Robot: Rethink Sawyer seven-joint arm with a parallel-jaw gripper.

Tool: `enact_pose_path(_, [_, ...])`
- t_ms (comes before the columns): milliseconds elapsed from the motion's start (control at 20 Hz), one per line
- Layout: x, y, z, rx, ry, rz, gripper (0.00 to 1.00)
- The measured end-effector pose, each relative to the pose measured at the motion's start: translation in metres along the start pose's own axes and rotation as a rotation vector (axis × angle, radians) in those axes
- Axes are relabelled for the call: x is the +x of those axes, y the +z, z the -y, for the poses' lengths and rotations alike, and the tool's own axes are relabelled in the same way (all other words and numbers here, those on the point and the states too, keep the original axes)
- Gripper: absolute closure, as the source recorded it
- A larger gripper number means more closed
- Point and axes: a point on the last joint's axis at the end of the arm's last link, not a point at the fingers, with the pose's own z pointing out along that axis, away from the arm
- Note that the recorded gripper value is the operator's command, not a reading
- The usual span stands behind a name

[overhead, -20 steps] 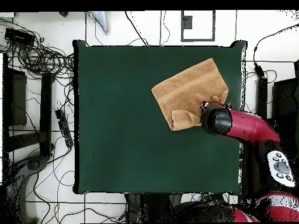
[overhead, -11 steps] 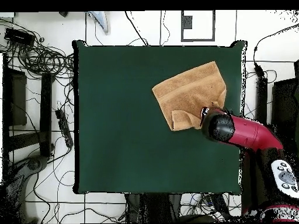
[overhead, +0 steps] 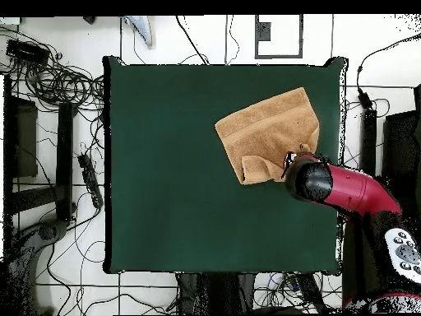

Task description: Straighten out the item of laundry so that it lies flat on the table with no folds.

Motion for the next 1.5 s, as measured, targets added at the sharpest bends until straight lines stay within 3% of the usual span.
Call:
enact_pose_path(700, [0.015, -0.006, 0.001, 0.003, 0.003, -0.025, 1.0])
enact_pose_path(1500, [0.057, -0.054, 0.009, 0.035, 0.022, -0.054, 1.0])
